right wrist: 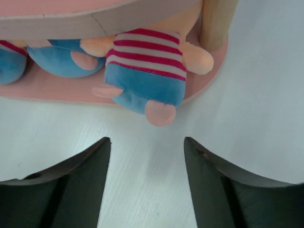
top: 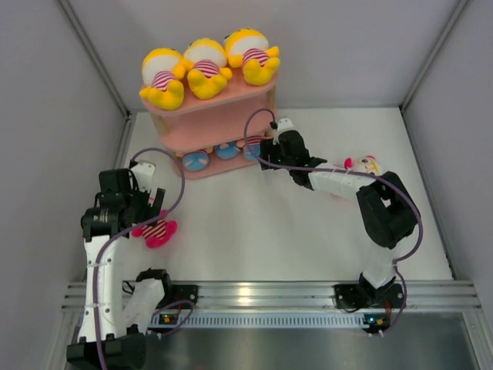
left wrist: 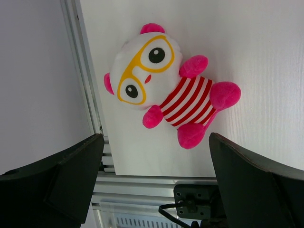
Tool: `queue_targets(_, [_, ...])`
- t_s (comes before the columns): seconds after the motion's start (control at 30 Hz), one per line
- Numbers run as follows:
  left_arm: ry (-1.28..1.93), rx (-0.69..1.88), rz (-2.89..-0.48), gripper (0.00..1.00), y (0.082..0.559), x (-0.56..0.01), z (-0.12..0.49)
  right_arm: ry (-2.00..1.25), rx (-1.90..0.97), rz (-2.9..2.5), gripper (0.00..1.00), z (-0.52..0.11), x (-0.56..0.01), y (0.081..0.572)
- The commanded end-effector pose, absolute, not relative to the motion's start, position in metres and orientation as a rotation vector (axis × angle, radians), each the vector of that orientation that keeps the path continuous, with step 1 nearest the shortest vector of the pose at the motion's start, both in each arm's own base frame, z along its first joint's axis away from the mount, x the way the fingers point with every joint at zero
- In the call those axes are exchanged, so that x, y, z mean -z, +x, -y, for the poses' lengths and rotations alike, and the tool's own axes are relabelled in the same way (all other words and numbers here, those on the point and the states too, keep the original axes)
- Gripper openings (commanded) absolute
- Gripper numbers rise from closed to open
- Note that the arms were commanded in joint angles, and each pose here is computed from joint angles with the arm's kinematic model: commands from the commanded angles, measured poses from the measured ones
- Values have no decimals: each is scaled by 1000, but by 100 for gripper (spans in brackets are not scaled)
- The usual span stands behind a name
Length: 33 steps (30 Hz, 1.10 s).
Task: Place and organize the stuffed toys onto the shelf
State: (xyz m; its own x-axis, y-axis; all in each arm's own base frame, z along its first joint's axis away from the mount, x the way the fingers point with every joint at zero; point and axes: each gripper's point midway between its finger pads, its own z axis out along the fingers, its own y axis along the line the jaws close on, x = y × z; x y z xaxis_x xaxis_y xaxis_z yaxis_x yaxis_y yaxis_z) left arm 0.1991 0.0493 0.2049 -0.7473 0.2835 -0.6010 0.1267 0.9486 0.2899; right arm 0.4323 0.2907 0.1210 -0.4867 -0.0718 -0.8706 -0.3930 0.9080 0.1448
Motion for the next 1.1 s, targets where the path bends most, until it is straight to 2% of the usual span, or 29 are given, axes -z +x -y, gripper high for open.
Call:
queue_targets(0.0, [304,-294,-2393,99,199,-210,-47,-221,-572,-1960,63,-299,-151,444])
queue_targets(0.2, [307,-310,-2399,99,198,-208,-49,-94,-720,-2016,36,-297,-122,464])
queue_targets(0.23, [305,-309,-2400,99,198,-208,-49,-95,-768,-1998,28,-301,-126,466])
queue_targets(0.33, [308,-307,-2400,99,199,-208,-49,-68,-812,-1998,21,-301,-124,477])
queue_targets(0.73, [311,-308,-2414,99,199,-205,-49,-26,-761,-1992,22,-304,-123,509])
queue_targets(0.93, [310,-318,-2415,99,198,-204,-51,-14,-728,-2026,23,-294,-112,503])
queue_targets(1.07, [311,-317,-2420,99,197,-203,-50,-20,-663,-2025,32,-272,-123,490])
